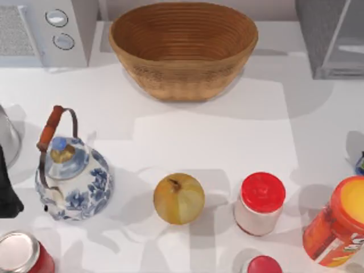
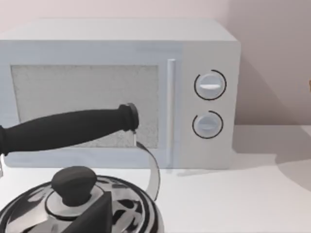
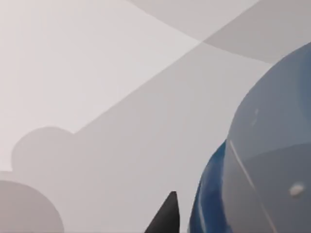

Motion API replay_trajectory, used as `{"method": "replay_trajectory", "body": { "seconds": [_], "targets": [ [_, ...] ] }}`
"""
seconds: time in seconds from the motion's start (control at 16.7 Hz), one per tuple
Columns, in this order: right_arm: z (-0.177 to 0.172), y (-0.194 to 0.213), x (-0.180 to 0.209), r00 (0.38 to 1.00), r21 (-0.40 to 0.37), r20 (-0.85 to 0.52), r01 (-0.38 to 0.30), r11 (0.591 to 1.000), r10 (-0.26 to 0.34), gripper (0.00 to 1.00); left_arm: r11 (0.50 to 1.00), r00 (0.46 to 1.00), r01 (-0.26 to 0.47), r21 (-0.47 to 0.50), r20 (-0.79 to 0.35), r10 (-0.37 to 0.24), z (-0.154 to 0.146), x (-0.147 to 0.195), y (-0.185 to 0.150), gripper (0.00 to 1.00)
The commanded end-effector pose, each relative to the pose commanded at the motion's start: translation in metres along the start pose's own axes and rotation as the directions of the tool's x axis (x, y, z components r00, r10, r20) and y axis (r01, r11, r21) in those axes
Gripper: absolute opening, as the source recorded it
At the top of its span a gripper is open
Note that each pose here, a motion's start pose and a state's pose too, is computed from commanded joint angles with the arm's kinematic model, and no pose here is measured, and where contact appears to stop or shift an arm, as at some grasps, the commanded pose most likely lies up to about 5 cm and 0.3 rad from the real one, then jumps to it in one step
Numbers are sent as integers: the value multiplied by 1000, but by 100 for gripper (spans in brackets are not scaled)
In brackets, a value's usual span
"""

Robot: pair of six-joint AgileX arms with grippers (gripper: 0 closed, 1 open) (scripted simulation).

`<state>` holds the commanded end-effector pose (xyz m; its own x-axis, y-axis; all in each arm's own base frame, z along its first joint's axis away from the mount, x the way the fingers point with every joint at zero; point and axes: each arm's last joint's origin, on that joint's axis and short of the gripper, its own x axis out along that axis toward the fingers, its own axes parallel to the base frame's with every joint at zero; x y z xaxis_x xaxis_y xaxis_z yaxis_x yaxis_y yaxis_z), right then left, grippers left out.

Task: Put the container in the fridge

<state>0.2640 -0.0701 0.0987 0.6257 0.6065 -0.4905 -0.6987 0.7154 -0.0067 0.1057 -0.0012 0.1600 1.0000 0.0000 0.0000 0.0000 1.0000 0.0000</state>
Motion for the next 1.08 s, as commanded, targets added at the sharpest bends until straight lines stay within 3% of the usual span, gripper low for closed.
{"method": "replay_trajectory", "body": {
  "seconds": [0.3, 0.9, 1.08],
  "targets": [
    [0, 0, 0, 1000, 0, 0, 0, 1000, 0, 3, 1000, 1000, 0, 0, 0, 0, 0, 0, 0, 100],
    [1, -1, 0, 1000, -2, 1, 3, 1000, -3, 1, 1000, 1000, 0, 0, 0, 0, 0, 0, 0, 100],
    [10, -10, -2, 1000, -78, 1, 19, 997, -19, 1, 1000, 1000, 0, 0, 0, 0, 0, 0, 0, 100]
  ]
}}
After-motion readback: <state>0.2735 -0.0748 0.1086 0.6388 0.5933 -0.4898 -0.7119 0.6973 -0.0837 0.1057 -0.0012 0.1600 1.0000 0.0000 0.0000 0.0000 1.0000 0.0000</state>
